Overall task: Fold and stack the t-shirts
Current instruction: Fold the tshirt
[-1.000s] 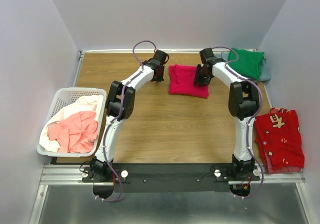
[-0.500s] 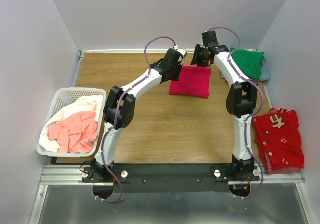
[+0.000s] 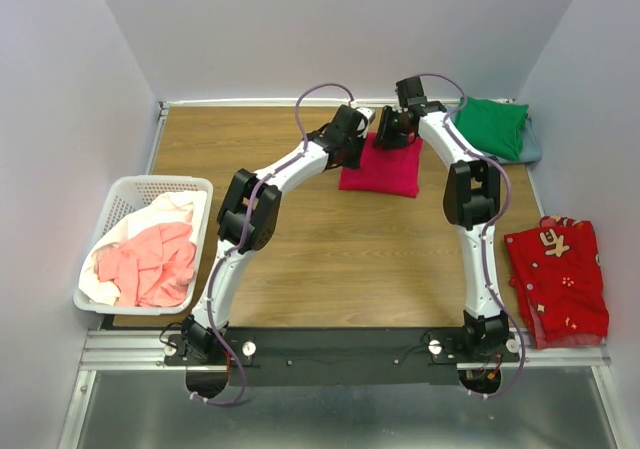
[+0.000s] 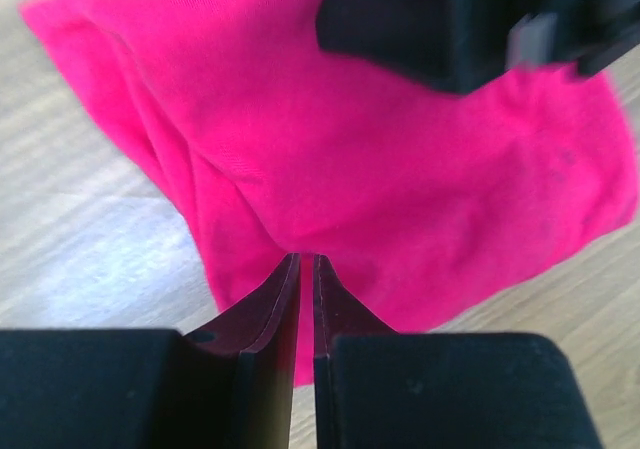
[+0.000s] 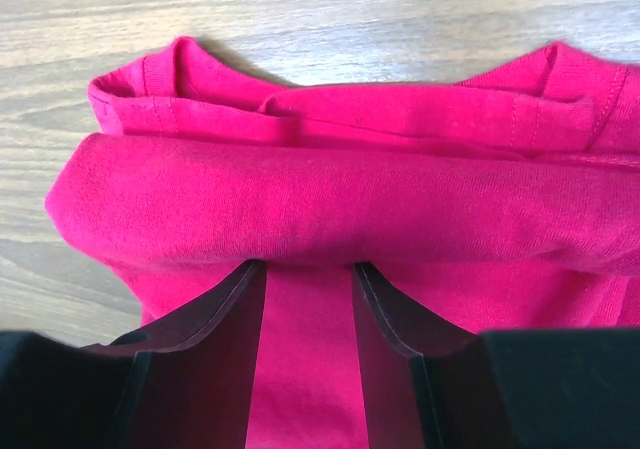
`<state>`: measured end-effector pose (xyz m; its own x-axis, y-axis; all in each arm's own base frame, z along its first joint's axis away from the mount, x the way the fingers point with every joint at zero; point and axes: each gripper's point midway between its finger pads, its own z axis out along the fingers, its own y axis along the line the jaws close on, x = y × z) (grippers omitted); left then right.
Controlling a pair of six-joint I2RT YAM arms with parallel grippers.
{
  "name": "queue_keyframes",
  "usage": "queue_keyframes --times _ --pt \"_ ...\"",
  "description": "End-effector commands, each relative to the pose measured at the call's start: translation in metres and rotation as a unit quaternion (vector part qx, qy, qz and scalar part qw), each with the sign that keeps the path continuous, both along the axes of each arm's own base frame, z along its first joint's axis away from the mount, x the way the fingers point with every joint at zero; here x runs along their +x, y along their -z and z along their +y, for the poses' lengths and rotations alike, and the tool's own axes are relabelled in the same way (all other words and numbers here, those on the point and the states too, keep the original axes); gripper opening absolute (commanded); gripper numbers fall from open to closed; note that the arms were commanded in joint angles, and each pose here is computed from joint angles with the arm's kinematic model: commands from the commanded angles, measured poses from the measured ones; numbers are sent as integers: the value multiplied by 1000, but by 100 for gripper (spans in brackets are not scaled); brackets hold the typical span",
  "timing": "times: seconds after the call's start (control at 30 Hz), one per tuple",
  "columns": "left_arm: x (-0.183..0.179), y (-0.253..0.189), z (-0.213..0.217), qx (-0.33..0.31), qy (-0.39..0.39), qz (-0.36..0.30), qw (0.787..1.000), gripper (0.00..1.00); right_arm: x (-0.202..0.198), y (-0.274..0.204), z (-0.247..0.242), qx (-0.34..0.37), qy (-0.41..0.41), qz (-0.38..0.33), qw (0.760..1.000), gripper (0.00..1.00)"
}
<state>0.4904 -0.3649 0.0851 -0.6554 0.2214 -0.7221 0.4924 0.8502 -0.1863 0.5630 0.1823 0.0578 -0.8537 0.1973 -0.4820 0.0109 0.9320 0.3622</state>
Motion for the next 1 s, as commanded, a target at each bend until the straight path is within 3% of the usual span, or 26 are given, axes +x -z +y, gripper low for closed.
queue_keyframes --times 0.0,0.33,0.57,0.77,0.97 --pt "-16 44 3 22 1 58 998 19 11 10 -2 -5 3 -6 1000 49" --pt "-44 91 33 101 -24 130 986 19 29 47 -5 -8 45 4 999 49" --pt "-77 118 52 142 -16 184 973 19 43 42 -3 7 55 -13 998 50" --pt "-93 123 67 160 -18 199 967 19 19 60 10 41 34 33 998 50" --pt "-124 127 80 152 -20 224 962 19 -13 67 10 31 20 67 997 48"
